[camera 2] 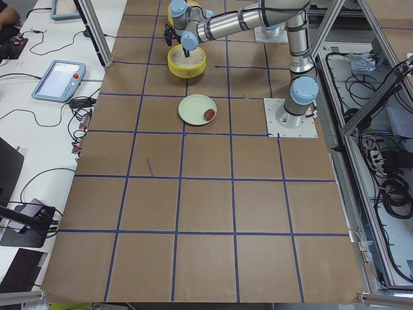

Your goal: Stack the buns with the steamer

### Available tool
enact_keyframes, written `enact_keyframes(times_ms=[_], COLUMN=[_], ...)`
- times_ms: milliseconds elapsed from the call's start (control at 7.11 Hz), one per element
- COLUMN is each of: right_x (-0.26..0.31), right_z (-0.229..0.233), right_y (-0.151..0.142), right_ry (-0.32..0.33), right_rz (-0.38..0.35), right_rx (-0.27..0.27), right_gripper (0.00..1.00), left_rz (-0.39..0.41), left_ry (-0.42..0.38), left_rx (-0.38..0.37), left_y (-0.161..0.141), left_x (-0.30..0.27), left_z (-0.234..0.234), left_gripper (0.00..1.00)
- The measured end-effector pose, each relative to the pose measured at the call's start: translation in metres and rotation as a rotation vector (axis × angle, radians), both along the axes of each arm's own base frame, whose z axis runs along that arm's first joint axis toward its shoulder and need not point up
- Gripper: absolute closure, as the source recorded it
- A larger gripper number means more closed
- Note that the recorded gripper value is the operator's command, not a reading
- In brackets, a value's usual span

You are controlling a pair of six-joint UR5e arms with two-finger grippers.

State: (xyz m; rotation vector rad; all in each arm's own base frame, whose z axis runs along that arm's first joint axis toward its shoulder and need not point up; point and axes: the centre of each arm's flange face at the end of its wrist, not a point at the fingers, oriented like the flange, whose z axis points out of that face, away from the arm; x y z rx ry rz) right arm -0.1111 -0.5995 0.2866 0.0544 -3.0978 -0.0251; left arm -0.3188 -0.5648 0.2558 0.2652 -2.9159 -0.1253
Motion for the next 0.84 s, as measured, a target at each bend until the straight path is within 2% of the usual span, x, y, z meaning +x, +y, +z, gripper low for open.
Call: enact_keyframes(times_ms=[281, 422, 703, 844], right_x=[0.031, 0.053, 0.108, 0.145], right_z=[0.033, 0.043, 0.048, 0.049], right_y=[0.006, 0.007, 0.006, 0.007], right_ry=[-0.009, -0.009, -0.037, -0.057], right_rz=[-0.053, -0.07, -0.137, -0.181], right_rx=[-0.002, -0.008, -0.02, -0.024], right_gripper=[0.93, 0.93, 0.92, 0.92], left_rz=[-0.096, -0.147, -0.328, -0.387], left_ry=[-0.035, -0.063, -0.139, -0.163], left_rx=[-0.041, -0.052, -0.014, 0.029], left_y=[-0.008, -0.017, -0.029, -0.024], left_x=[0.02, 0.055, 0.158, 0.204], left_z=[0.005, 0.009, 0.002, -0.011], left_gripper=[0.0, 0.0, 0.0, 0.0])
